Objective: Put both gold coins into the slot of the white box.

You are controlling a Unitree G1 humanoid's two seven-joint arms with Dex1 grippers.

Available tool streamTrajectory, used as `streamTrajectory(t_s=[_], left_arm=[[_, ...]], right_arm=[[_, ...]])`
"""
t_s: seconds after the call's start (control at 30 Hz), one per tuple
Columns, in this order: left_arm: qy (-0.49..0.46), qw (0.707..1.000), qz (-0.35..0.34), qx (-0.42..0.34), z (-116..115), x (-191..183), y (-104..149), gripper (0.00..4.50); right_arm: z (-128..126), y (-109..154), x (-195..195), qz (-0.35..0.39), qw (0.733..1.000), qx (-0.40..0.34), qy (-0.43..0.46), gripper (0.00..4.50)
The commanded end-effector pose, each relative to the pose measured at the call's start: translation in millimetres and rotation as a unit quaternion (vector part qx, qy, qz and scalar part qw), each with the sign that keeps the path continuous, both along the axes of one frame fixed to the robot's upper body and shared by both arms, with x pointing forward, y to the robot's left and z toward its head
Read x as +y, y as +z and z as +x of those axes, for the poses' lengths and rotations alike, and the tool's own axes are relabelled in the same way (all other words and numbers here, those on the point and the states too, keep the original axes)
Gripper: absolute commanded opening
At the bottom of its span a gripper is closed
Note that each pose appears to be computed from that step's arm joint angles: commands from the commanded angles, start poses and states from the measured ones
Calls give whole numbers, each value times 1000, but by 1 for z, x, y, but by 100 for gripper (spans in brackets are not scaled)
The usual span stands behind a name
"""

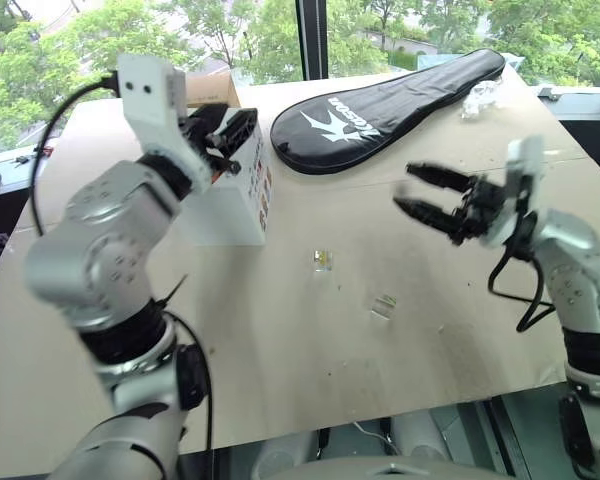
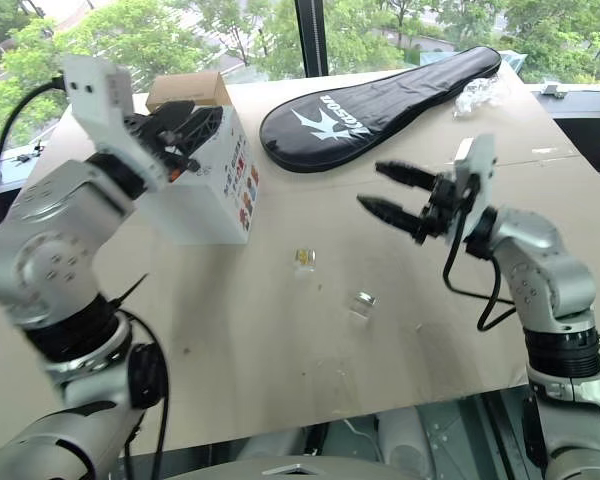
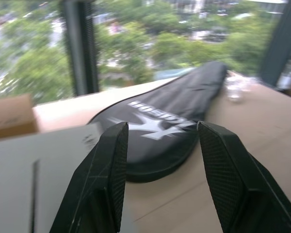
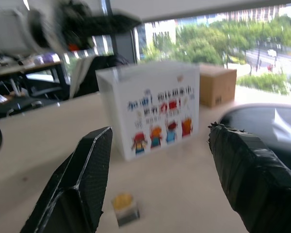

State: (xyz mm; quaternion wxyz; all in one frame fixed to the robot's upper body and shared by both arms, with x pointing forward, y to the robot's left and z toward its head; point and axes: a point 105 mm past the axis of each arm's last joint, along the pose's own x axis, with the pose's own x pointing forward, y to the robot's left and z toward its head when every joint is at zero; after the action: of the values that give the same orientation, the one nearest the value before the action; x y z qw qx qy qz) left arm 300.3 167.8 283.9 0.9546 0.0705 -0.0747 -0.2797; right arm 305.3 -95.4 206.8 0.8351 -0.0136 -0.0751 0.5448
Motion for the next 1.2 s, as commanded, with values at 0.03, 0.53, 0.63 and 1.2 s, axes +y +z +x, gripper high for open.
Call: streamTrajectory(t_s=[0.03, 0.53, 0.63, 1.2], left_arm=[[-76, 991, 97, 49, -43, 15, -28, 226], [-63, 976, 123, 170, -95, 50, -108, 226], [-66, 976, 120, 171, -98, 48, -110, 226], [-70, 976, 120, 167, -91, 47, -110, 232]], right_arm=[[3, -16, 35, -38, 999, -18, -21, 340], [9, -72, 104, -126, 987, 27, -97, 340], [8, -74, 107, -127, 986, 44, -101, 340], [5, -85, 115, -153, 983, 45, -87, 266]])
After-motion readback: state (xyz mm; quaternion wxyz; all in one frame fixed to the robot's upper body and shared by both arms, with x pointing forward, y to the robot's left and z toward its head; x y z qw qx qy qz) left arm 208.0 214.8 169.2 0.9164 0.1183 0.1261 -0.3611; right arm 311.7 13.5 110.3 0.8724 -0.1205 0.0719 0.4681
